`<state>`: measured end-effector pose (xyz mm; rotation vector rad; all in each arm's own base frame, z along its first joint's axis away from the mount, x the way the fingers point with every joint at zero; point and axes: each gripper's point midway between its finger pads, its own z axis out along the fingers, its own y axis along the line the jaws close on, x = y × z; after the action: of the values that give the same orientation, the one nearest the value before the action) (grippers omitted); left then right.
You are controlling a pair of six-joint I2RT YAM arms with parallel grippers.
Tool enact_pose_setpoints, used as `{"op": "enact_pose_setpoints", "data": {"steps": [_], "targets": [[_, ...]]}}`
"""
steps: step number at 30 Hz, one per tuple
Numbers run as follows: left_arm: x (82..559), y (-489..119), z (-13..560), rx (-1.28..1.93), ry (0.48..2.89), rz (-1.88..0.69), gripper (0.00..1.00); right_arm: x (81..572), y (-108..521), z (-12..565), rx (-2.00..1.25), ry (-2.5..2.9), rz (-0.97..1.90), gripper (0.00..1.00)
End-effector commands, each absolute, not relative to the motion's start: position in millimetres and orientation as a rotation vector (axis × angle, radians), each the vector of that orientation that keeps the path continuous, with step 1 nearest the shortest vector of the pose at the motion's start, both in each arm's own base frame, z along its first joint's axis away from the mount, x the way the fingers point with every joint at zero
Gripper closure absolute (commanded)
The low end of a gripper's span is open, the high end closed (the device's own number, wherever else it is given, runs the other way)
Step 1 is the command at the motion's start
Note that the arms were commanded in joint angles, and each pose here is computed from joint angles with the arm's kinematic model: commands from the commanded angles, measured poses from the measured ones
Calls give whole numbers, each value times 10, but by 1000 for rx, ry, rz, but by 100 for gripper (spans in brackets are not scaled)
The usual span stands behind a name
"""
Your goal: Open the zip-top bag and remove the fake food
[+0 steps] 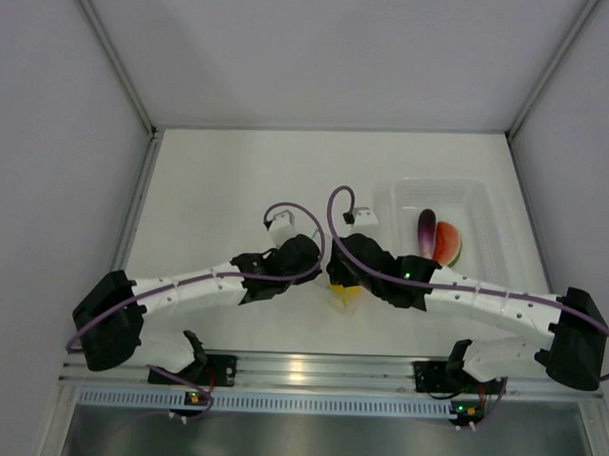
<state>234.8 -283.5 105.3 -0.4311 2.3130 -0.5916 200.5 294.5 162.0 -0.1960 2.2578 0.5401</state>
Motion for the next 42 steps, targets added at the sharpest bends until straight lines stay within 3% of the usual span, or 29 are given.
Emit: {"op": "enact_pose_setpoints", "data": {"steps": [1, 7, 17, 32, 42], "targets": [[2380, -3105, 1541, -458, 2214, -817, 100, 2082, 2797, 1614, -148, 2219, 477, 63], [2362, -3176, 1651, -441, 2202, -875, 100, 2099, 2751, 1922, -151, 2156, 513, 66], [2273, -3244, 1871, -443, 2149, -1016, 100, 2047, 2961, 1486, -213, 2289, 541, 66], [2237, -3038, 1533, -448, 2168, -923, 100, 1629, 2965, 988, -436, 2348, 617, 50], [2159, -3496, 1812, -252, 2171, -1127, 100, 1948, 3051, 1417, -250, 2178, 640, 48]]}}
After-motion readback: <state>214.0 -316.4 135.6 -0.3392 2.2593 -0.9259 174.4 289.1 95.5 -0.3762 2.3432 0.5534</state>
